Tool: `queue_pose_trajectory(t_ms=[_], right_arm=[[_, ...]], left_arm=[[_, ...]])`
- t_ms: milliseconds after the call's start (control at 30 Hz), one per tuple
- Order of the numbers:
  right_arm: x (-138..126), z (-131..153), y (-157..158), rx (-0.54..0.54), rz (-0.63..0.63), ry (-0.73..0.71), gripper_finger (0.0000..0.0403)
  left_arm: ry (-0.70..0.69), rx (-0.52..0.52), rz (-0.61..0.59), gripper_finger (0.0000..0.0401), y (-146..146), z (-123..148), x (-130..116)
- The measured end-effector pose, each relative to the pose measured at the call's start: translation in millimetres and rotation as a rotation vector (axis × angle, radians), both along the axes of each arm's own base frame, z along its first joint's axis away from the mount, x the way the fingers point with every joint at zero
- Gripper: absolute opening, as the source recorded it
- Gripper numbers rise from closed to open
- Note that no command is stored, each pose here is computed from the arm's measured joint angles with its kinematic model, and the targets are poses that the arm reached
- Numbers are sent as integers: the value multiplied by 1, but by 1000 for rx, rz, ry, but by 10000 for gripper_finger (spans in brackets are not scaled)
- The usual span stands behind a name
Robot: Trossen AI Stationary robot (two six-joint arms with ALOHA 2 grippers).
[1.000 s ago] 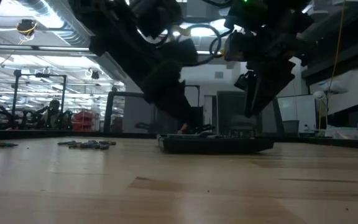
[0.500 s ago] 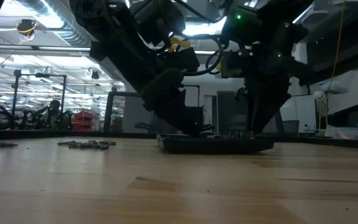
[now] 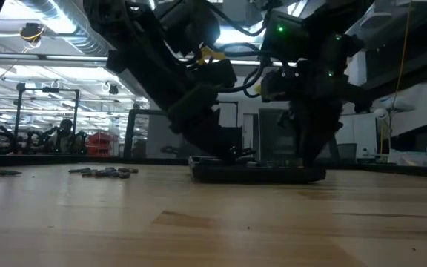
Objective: Prefit tool cases
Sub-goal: Remove the blue socket bit from the black prefit tool case
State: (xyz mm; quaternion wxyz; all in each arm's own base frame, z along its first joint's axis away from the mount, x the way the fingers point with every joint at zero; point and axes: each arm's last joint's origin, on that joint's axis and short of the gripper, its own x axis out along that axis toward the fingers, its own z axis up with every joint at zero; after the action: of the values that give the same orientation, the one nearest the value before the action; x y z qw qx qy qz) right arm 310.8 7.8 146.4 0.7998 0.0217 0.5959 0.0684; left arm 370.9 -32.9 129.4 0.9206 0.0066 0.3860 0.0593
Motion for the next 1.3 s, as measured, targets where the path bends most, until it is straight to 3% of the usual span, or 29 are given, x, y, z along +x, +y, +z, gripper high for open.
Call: queue_pose_trajectory(t_ms=[67,300,600,833,1033,1167,1300], right_arm=[[1,3,0,1,-8,0,11],[6,15,-1,-16,-14,17,3],[9,26,1,36,-38,-21,1],[-17,55,-12,-101,-109,11,1],[-39,43,-37,-137,-244,58,1],[-43,34,-52,-141,-302,41,17],[-43,33,-65,-129,-350,16,61]], left_arm=[[5,2,2,0,0,-3,0],[17,-19,27,0,-5,-14,2],[12,44,29,0,-10,-12,1],[11,43,27,0,-9,-7,-1],[7,43,29,0,-9,-7,0],[2,43,30,0,-9,-7,0],[-5,39,33,0,-9,-6,0]])
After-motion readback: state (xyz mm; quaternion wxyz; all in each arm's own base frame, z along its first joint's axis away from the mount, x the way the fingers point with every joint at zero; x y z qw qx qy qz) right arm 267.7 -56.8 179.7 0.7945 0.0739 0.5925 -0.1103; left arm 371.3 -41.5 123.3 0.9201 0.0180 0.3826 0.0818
